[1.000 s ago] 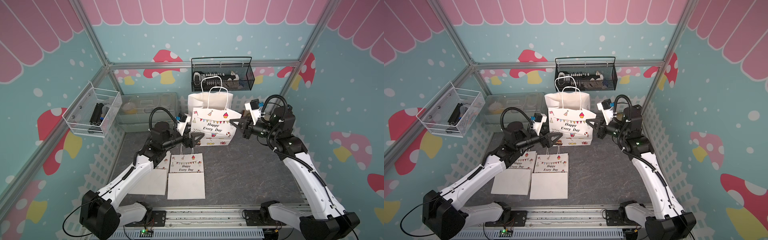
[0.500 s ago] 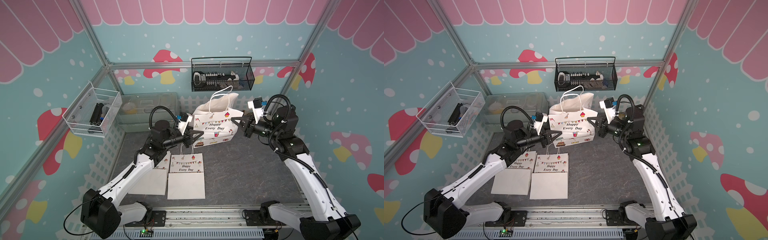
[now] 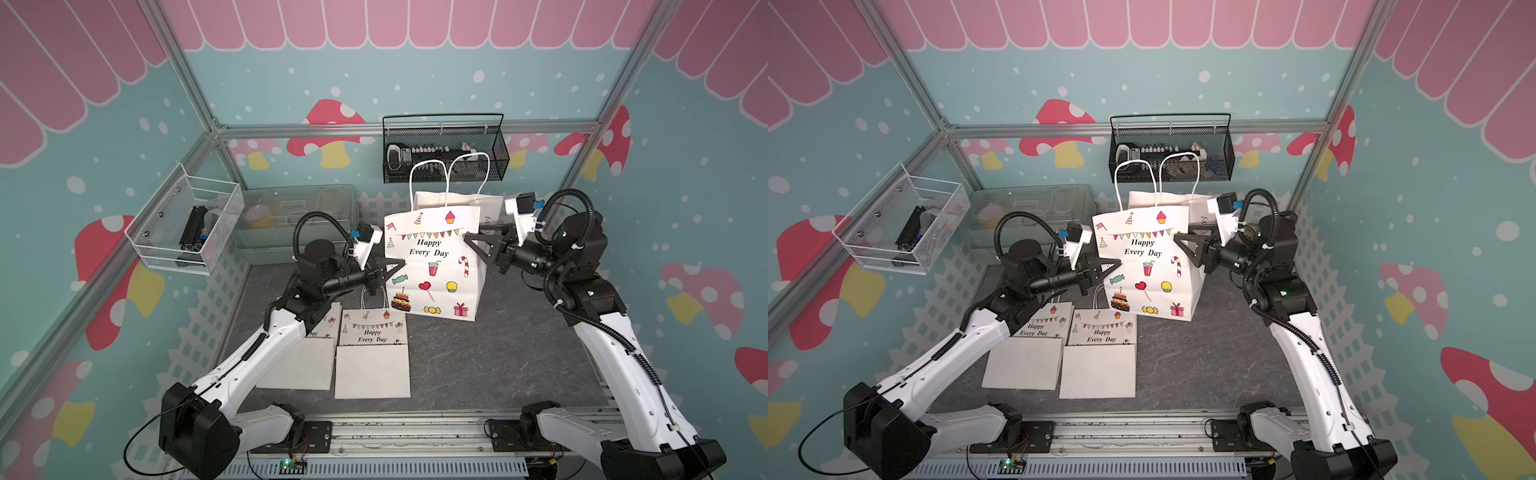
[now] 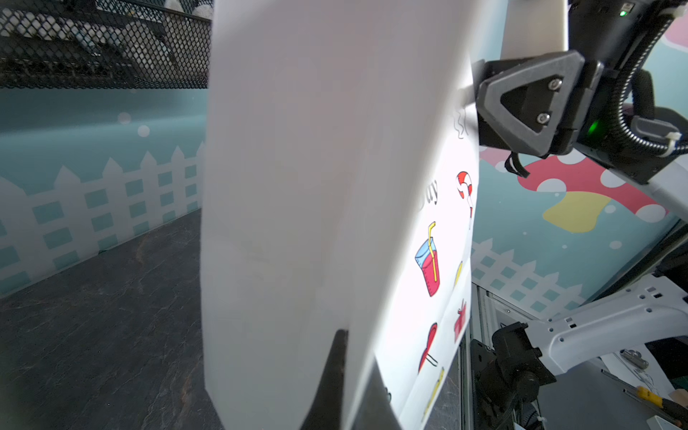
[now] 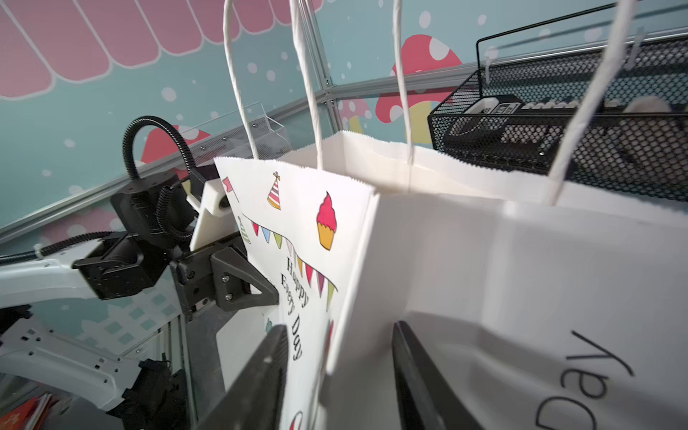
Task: Put away the paper bag
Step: Pick up the paper bag from the center of the board, then press the paper bag.
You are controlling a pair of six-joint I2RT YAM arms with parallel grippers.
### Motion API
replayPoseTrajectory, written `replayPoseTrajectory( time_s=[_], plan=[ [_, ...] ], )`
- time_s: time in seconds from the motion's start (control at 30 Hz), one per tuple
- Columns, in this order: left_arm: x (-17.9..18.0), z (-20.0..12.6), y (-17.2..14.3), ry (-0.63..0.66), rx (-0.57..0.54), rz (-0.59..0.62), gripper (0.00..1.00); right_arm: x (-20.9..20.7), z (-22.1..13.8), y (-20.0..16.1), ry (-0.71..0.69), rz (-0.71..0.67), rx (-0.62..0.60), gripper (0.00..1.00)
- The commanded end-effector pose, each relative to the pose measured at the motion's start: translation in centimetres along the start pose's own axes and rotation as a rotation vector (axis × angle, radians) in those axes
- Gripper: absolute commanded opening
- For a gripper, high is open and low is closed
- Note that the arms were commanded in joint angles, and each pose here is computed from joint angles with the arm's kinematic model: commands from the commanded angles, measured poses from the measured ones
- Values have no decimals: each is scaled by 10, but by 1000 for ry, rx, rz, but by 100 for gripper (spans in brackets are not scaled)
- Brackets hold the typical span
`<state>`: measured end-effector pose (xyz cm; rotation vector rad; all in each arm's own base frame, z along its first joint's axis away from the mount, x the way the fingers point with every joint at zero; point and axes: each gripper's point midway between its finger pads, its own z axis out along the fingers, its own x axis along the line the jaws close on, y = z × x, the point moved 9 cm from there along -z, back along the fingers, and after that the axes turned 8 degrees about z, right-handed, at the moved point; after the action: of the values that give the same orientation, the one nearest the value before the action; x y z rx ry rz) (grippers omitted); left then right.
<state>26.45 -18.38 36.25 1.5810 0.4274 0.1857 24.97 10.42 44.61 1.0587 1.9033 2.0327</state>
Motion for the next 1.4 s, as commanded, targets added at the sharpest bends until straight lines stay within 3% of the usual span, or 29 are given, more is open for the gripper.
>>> replayPoseTrajectory(
  time_s=[0.0,0.13,0.4,0.7,1.37],
  plan=[
    [-2,-15,18,-12,-44,-4,0,1,-10,11,-58,5,-49,70],
    [4,-27,20,-25,-45,-59,0,-11,-15,8,-140,26,-57,85],
    [8,-43,27,-158,-96,-142,0,-42,-35,0,-155,109,-56,97],
    [13,-45,30,-234,-104,-230,0,-63,-18,-17,89,188,20,97],
    [6,-48,43,-277,-146,-243,0,-65,-10,-26,151,187,52,93]
  ],
)
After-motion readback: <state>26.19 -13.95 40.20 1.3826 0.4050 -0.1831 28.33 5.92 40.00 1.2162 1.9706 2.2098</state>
